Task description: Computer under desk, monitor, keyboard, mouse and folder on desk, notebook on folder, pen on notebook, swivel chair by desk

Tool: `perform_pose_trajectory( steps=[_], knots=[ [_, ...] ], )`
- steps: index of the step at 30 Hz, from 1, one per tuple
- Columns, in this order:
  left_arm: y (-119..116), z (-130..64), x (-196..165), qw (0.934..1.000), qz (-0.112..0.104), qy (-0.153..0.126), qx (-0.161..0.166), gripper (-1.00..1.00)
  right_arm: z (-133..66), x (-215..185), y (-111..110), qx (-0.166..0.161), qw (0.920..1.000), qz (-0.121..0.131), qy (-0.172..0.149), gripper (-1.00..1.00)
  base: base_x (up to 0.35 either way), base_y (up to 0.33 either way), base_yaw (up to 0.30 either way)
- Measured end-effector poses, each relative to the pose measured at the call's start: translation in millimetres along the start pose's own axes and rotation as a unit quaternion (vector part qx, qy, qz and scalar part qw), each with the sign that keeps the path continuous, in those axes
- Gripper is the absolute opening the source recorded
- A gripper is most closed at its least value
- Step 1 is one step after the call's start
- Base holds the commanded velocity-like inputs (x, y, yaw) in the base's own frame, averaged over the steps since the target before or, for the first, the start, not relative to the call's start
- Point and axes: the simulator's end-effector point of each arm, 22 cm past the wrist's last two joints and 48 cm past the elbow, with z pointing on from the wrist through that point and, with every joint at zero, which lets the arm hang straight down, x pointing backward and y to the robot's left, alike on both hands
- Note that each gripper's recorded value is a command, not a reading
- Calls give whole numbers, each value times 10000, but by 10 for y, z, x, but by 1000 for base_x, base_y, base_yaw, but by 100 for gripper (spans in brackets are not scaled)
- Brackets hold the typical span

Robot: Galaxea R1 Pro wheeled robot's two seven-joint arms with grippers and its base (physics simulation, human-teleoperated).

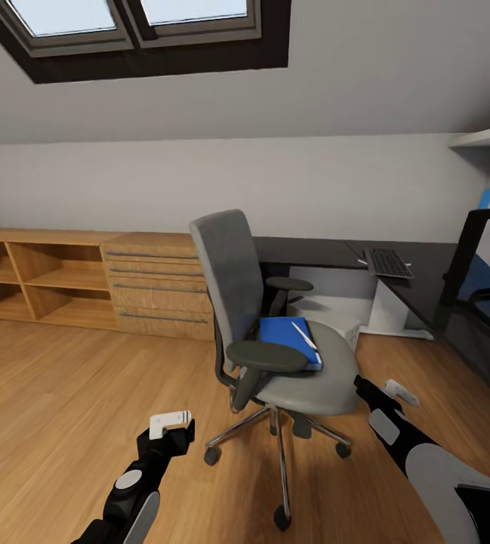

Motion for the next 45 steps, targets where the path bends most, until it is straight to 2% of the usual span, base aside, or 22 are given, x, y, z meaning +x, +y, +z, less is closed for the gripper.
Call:
perform_pose_trajectory(
  steps=[26,45],
  knots=[
    [84,12,9,10000,29,10,-75,100,-1,-1,3,-3,10000,-11,-3,100,78,0,0],
    [83,13,18,10000,34,18,-69,100,1,-3,-11,7,10000,-11,-3,100,174,0,0]
  ],
)
